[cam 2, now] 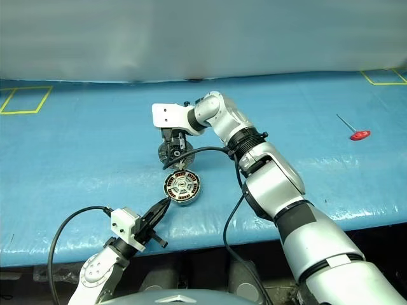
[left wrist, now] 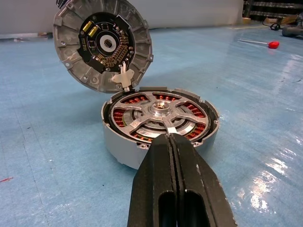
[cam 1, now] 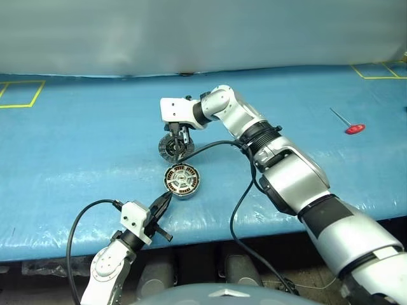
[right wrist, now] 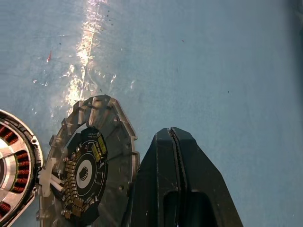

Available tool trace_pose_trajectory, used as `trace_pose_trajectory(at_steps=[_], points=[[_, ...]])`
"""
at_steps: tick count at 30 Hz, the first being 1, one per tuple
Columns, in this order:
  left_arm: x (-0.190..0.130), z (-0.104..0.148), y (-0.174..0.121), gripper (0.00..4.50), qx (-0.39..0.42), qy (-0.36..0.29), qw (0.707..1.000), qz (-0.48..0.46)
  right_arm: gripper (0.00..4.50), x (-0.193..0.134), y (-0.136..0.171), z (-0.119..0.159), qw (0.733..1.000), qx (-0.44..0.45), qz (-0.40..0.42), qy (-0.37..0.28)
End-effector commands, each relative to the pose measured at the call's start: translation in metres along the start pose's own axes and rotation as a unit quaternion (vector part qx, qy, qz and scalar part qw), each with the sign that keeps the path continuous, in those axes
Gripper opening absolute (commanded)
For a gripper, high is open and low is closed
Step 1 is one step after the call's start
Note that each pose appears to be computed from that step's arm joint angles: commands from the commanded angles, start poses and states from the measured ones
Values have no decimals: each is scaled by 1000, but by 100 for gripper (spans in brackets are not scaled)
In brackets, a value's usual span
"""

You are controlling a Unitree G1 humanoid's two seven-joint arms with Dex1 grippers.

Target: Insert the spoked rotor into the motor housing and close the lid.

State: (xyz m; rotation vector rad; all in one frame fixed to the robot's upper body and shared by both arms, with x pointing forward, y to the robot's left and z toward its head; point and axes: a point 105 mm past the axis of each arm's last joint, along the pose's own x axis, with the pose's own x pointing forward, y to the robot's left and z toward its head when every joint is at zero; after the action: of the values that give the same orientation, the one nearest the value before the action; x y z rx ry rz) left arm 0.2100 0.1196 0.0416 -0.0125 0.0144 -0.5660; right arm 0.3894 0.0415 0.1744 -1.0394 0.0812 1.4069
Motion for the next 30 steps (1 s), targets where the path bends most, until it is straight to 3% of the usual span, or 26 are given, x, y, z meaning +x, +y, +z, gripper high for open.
trace_pose_trajectory(at_steps=[1, 8, 18, 30], points=[[2, 6, 0, 3, 8, -16, 1000, -1, 0, -6, -1, 12, 1000, -14, 10, -16], [3, 6, 2, 3, 11, -14, 1000, -1, 0, -4, 16, 11, 999, 15, 34, -35], [6, 6, 2, 3, 9, -10, 1000, -6, 0, -2, 63, 4, 992, 76, 85, -58], [10, 5, 0, 3, 4, -5, 1000, -13, 0, -10, 82, 12, 987, 116, 52, -95]])
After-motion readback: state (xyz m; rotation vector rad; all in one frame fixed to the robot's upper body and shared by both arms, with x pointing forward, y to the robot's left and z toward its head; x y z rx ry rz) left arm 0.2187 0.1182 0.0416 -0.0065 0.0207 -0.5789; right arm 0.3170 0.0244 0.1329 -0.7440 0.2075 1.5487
